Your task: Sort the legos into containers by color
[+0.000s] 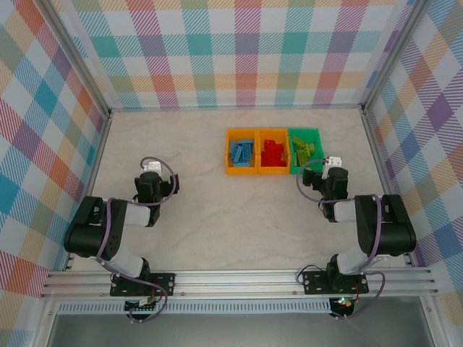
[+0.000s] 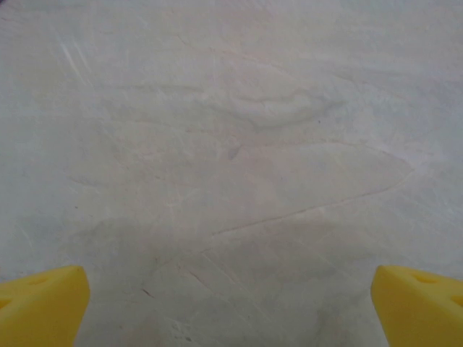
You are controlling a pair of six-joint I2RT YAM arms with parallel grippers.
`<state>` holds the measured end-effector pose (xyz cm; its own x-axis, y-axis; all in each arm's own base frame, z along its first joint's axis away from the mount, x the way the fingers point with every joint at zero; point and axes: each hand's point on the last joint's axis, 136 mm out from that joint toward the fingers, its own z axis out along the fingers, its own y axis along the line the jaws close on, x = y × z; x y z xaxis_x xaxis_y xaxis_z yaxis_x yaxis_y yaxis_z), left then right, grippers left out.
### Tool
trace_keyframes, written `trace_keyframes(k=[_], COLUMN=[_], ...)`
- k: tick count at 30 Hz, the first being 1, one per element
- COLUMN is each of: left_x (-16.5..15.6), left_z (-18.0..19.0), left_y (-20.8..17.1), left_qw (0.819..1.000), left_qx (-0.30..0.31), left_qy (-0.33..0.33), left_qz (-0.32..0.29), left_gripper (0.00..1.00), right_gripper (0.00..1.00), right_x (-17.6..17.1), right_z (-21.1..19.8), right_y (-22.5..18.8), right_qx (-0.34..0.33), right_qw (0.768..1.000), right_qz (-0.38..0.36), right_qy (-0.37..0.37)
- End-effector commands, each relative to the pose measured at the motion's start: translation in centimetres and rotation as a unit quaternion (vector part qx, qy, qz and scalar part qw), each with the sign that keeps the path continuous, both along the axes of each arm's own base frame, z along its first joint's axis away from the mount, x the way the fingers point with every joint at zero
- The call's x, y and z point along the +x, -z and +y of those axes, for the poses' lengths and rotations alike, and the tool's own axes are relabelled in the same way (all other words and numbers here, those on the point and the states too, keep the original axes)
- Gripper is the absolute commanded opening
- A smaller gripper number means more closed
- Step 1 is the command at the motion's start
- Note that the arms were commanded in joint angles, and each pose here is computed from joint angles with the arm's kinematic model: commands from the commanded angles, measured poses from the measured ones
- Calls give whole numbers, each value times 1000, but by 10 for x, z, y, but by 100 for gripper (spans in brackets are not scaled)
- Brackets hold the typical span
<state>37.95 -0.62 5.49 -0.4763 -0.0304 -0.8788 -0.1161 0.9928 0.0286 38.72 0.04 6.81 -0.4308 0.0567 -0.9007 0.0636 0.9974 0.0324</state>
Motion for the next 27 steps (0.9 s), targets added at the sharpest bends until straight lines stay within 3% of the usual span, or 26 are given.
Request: trace_keyframes(k=[1, 4, 7, 27], left_x=[17, 17, 17, 17], left_z=[0, 1, 1, 1], left_y=[-26, -25, -25, -25], left_qw=[999, 999, 999, 999], left_qx=[-22, -23, -23, -23], left_qy=[3, 3, 2, 3], left_qz=[-50, -47, -47, -47], left_gripper=[100, 100, 100, 100], right_gripper=[100, 100, 100, 100], right_x=[10, 11, 11, 11], right_z=[7, 7, 26, 24], right_y=[-26, -26, -25, -25], right_qx=[11, 9, 21, 23], right_qw=[998, 998, 995, 995], right_qz=[-56, -57, -50, -49], right_qy=[-19, -21, -86, -85])
